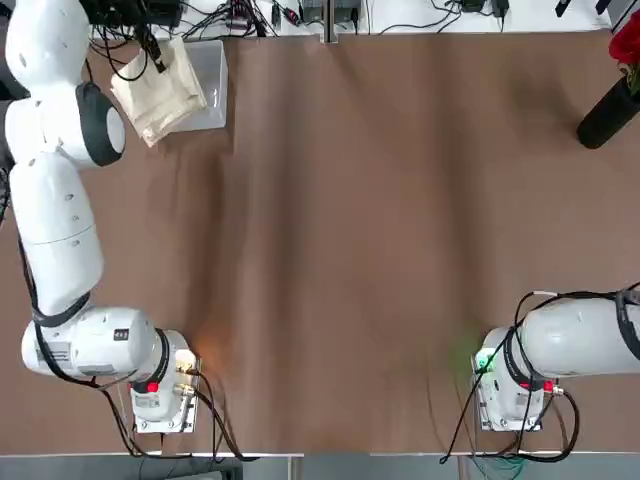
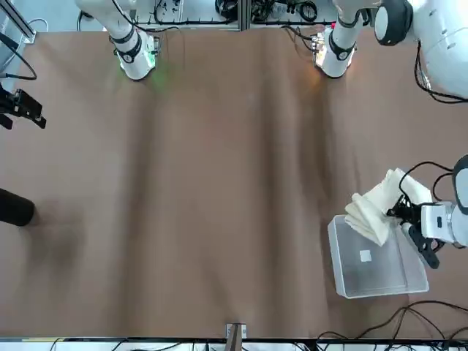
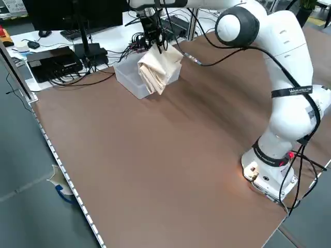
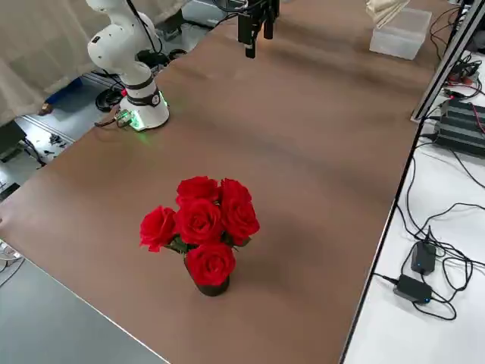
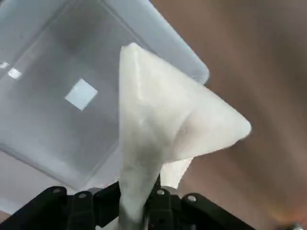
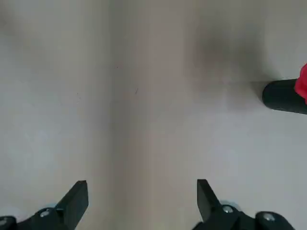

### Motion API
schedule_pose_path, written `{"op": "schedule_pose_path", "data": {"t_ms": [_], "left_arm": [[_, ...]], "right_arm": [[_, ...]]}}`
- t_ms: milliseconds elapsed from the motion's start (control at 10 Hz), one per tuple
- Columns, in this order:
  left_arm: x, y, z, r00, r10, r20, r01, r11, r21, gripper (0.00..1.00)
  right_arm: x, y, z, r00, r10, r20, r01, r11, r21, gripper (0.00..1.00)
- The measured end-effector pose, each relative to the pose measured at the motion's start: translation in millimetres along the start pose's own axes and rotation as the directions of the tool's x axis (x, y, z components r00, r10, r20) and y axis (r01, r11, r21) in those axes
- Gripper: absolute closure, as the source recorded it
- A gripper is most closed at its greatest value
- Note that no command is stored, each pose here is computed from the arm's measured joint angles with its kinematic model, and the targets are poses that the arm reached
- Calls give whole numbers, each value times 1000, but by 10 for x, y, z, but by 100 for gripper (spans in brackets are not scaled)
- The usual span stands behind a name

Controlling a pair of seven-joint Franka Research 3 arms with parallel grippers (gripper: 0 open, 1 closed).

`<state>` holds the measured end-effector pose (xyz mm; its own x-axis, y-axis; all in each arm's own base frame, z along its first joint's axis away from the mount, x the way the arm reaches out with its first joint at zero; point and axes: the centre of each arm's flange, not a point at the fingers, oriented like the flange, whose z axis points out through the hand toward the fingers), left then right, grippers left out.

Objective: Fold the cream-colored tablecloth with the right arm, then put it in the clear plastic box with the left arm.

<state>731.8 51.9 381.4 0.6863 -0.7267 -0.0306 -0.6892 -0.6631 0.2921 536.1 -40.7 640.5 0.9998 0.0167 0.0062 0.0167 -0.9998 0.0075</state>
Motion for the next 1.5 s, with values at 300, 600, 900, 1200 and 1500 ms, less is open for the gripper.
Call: {"op": "schedule_pose_path", "data": {"t_ms": [300, 600, 900, 1200, 1500], "left_arm": [[158, -107, 57, 999, 36, 18, -39, 989, 142, 85], [427, -54, 33, 994, 87, 68, -103, 948, 302, 85], [615, -2, 82, 986, 121, 117, -158, 910, 384, 85], [671, -34, 234, 983, 131, 129, -171, 908, 382, 85], [843, 100, 284, 973, 187, 139, -226, 895, 384, 85]], "right_arm": [[0, -1, 3, 1000, 0, 1, 0, 1000, 0, 0], [0, -1, 3, 1000, 0, 1, 0, 1000, 0, 0], [0, 0, 4, 1000, 0, 1, 0, 1000, 0, 0], [0, 0, 4, 1000, 0, 1, 0, 1000, 0, 0], [0, 0, 4, 1000, 0, 1, 0, 1000, 0, 0]]}}
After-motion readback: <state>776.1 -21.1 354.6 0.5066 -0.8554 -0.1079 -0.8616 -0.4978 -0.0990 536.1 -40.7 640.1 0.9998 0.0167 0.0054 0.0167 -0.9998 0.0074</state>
